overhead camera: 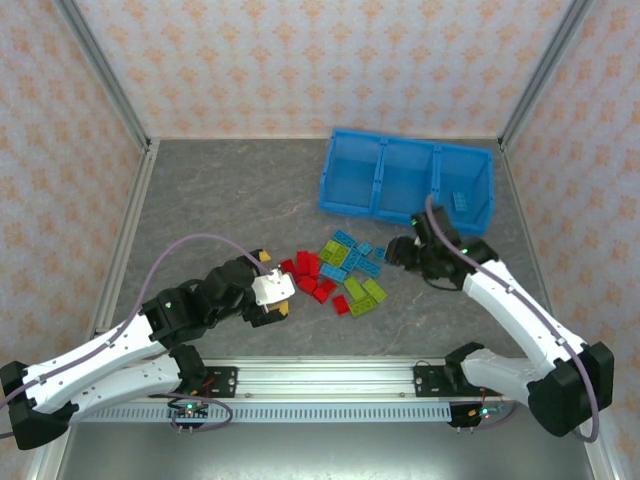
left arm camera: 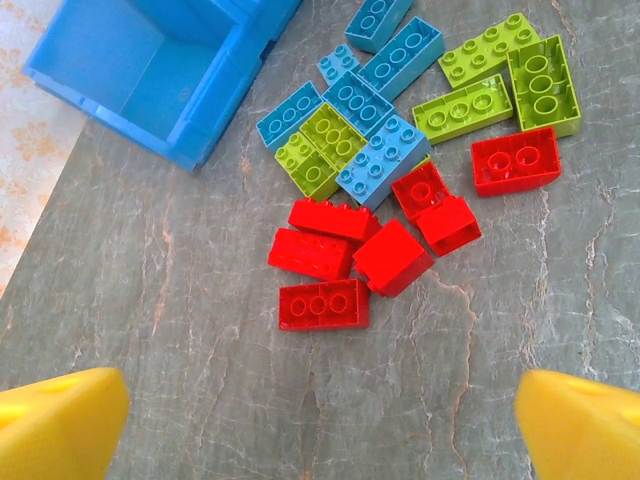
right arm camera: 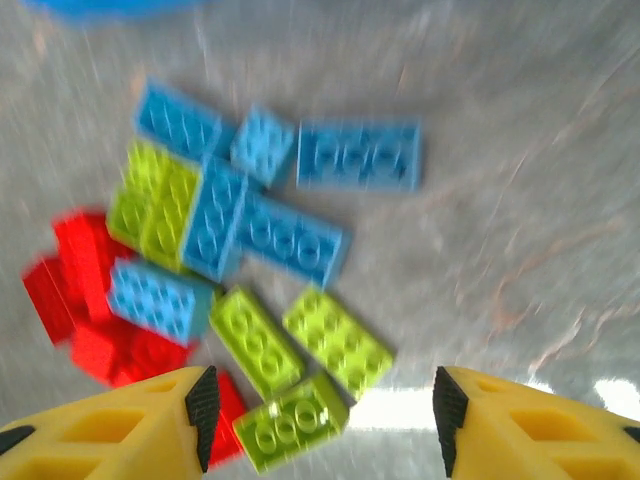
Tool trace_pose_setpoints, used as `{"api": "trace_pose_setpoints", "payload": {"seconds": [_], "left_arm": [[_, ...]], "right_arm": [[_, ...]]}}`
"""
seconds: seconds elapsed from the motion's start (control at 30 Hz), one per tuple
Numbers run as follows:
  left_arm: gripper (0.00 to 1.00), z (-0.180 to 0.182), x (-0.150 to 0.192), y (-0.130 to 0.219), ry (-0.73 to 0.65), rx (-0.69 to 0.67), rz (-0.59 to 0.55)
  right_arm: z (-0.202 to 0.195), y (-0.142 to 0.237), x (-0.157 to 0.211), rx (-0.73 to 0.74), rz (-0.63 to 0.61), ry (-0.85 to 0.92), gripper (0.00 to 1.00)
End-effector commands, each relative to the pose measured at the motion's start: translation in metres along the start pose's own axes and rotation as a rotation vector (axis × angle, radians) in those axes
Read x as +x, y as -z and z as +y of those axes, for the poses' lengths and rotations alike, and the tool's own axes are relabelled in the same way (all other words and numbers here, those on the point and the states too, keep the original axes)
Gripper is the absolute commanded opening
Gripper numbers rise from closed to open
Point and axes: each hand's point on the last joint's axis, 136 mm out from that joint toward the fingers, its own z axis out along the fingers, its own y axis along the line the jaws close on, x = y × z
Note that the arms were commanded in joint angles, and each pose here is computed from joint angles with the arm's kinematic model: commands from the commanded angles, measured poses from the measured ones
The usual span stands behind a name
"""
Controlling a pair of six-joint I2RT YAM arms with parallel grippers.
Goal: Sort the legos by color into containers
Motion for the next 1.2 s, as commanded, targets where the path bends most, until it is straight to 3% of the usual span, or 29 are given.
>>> {"api": "trace_pose_setpoints", "payload": {"seconds": [0.0,0.17,0.33,0.63,0.73,1.03,1.17], "left_arm": [[1.0,0.003,0.001,0.003,-0.027,-0.02,-0.001],[1.0,0.003,0.003,0.003,-0.028,-0.02,0.006],[1.0,0.003,0.003,0.003,-0.025,-0.022,0.008],[1.0,0.003,0.004,0.002,-0.027,-0.022,0.015],[1.0,0.004,0.004,0.002,-0.027,-0.024,0.014],[1.0,0.002,0.004,0.002,-0.029,-0.018,0.015],[1.0,0.003,0.005,0.001,-0.03,-0.022,0.019]], "right_arm": [[0.005,-0.013,0.039,0.044,0.093,-0.031,0.62],[0.023,-0.028,0.06,0.079,0.069,-0.171,0.66],[0.024,-0.058,0.079,0.143,0.141,-0.277,0.69],[0.012,-0.094,0.095,0.25,0.195,-0.311,0.76],[0.005,-0.1,0.101,0.262,0.197,-0.345,0.7],[-0.02,-0.091,0.099,0.317,0.13,-0.361,0.4],[-0.019,-0.079,0.087,0.291,0.072,-0.336,0.2]]}}
